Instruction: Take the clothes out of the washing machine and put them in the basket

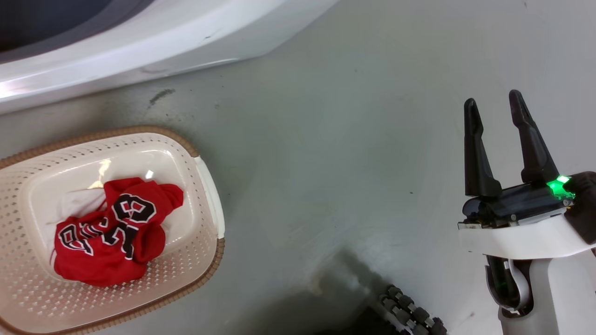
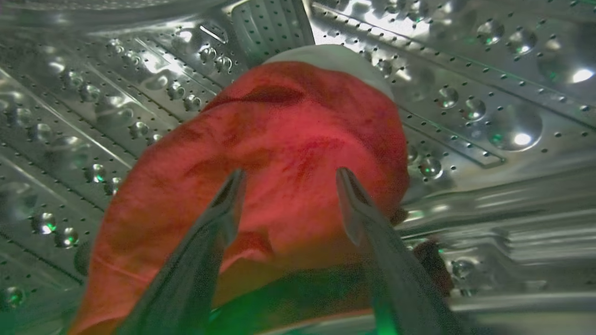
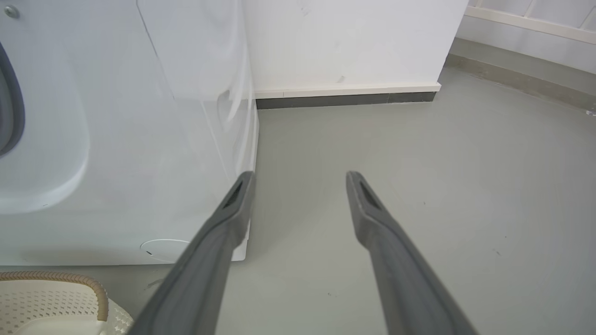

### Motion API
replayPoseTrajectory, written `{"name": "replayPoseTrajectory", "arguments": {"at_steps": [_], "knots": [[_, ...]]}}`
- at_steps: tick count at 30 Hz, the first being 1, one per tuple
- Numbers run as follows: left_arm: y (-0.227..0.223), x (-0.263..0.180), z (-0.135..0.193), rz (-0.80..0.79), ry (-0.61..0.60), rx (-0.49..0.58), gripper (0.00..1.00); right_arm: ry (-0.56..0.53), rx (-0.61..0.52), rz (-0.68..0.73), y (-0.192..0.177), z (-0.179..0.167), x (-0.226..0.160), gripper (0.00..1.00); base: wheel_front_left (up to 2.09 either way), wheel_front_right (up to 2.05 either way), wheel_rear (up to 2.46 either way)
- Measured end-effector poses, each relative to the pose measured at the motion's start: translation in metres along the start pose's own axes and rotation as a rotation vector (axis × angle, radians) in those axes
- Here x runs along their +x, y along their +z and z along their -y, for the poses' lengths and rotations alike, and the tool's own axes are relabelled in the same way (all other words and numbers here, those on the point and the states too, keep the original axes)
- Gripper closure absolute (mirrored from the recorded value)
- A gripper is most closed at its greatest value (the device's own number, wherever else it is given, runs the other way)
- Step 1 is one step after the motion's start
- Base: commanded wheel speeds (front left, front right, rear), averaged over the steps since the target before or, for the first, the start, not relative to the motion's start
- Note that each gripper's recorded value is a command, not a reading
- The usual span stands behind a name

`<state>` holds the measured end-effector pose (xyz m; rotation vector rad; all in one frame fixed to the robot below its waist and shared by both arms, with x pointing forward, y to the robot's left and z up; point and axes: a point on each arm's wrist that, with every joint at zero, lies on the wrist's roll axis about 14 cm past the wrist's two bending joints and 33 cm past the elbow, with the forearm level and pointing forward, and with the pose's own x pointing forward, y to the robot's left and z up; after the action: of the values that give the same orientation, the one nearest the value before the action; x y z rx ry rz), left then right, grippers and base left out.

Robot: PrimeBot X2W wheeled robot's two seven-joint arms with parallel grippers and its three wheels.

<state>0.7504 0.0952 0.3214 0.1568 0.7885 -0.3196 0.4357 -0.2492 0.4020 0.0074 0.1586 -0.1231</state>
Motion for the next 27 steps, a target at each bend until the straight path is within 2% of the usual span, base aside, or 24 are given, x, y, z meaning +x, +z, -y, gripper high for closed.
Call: {"name": "replayPoseTrajectory", "arguments": {"at_steps": [12, 21, 22, 23, 24, 27], "knots": [[-0.029, 0.026, -0.001, -0.089, 0.000, -0.010, 0.00, -0.019, -0.008, -0.025, -0.010, 0.007, 0.003, 0.00, 0.00, 0.00, 0.00], [-0.033, 0.032, -0.004, -0.083, 0.004, -0.018, 0.00, -0.016, -0.007, -0.035, -0.015, 0.006, 0.004, 0.00, 0.00, 0.00, 0.00], [-0.034, 0.032, -0.004, -0.085, 0.004, -0.018, 0.52, -0.015, -0.007, -0.036, -0.015, 0.005, 0.005, 0.00, 0.00, 0.00, 0.00], [-0.033, 0.032, -0.004, -0.081, 0.005, -0.017, 0.83, -0.015, -0.007, -0.037, -0.016, 0.005, 0.005, 0.00, 0.00, 0.00, 0.00], [-0.033, 0.033, -0.005, -0.075, 0.009, -0.018, 1.00, -0.014, -0.006, -0.039, -0.016, 0.005, 0.005, 0.00, 0.00, 0.00, 0.00], [-0.033, 0.033, -0.005, -0.075, 0.009, -0.019, 1.00, -0.013, -0.006, -0.039, -0.017, 0.004, 0.006, 0.00, 0.00, 0.00, 0.00]]}}
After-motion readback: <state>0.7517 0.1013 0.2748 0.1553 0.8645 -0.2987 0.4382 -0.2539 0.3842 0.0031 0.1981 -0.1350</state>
